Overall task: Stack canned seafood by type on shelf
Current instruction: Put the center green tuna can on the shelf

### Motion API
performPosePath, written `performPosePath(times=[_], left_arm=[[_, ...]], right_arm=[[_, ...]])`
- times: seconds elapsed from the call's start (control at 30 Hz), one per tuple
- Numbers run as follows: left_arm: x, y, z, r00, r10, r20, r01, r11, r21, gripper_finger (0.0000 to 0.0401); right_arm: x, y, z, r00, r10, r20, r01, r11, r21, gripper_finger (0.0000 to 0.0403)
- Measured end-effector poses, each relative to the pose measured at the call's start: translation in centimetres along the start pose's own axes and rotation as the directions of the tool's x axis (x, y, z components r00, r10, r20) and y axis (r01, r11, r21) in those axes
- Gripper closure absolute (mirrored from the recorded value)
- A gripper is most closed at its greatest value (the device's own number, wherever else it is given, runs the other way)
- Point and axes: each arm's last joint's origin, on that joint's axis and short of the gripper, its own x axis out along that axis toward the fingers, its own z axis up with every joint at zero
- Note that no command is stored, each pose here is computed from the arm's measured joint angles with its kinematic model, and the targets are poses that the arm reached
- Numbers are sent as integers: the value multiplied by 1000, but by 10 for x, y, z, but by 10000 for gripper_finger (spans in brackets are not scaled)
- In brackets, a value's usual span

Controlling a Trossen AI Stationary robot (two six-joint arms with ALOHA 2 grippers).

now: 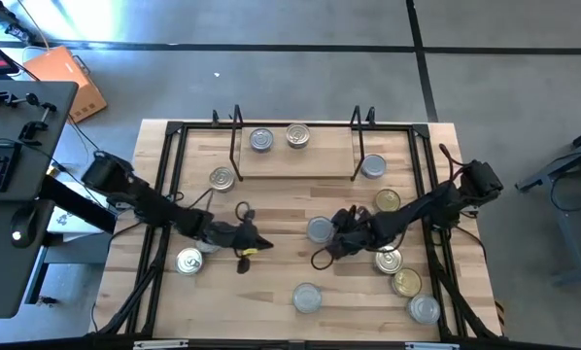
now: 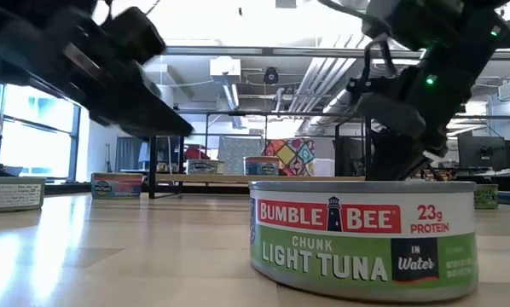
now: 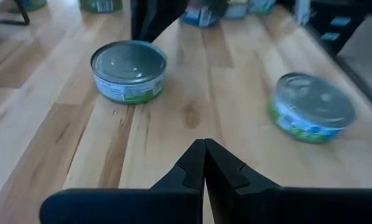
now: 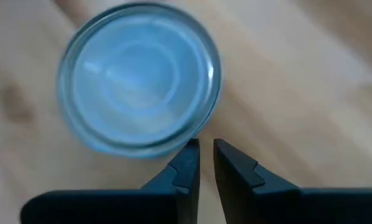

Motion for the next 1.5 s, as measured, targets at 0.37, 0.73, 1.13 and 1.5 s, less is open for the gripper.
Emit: performPosePath(times=[0.37, 0.73, 1.13, 1.5], left_arm=[[50, 4, 1, 997, 35, -62, -34, 999, 10, 401], [58, 18, -2, 995, 45, -84, -44, 999, 6, 401], [67, 37, -5, 993, 95, -71, -96, 995, -16, 401], [40, 34, 20, 988, 100, -115, -106, 993, -48, 401]], right_arm=[[0, 31, 10, 949, 299, 101, -287, 950, -118, 364], [-2, 7, -5, 992, -30, 120, 22, 998, 67, 364], [33, 19, 2, 987, 114, 117, -120, 992, 42, 364], [22, 37, -10, 965, 227, 131, -222, 974, -53, 364]])
